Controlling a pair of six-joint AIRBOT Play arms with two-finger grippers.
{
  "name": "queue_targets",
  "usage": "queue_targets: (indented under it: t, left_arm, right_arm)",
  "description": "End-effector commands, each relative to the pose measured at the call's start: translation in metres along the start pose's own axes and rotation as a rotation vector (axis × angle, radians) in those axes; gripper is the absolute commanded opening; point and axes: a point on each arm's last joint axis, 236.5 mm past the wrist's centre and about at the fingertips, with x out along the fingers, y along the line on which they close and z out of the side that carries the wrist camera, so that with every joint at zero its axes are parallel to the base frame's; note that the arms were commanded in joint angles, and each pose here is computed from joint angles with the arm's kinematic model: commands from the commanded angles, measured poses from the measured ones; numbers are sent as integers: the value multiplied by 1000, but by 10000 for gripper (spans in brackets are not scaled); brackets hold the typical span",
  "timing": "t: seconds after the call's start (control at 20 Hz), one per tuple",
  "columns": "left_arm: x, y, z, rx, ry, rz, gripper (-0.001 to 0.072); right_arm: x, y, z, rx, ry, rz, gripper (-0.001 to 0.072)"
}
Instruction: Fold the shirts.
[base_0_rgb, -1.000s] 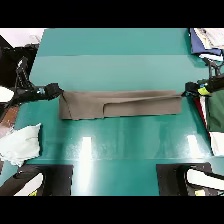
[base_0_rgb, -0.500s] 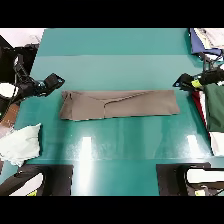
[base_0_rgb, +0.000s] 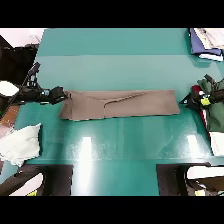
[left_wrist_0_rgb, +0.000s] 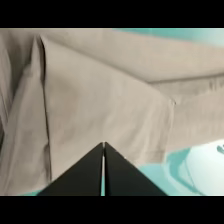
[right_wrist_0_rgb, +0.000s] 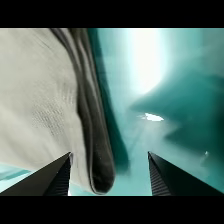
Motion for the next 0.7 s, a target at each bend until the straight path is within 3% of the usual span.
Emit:
queue_targets:
  t: [0.0, 0.15, 0.25, 0.3, 0.45, 0.65]
  left_arm:
    - [0, -1, -12, 5, 48, -5, 36]
    - [3, 1, -18, -2, 70, -4, 36]
    - [5, 4, -22, -7, 79, -1, 28]
    - [5, 4, -22, -7, 79, -1, 28]
    - [5, 3, -22, -7, 79, -2, 28]
    - [12, -27, -23, 66, 66, -39, 26]
  right_arm:
    - [17, 8, -3, 12, 27, 124, 533]
    - [35, 28, 2, -14, 33, 194, 529]
    - [44, 38, 8, -39, 15, 189, 427]
    - [48, 43, 12, -47, 3, 188, 422]
    - [56, 53, 12, -86, 8, 181, 45]
    - [34, 76, 10, -164, 28, 213, 13]
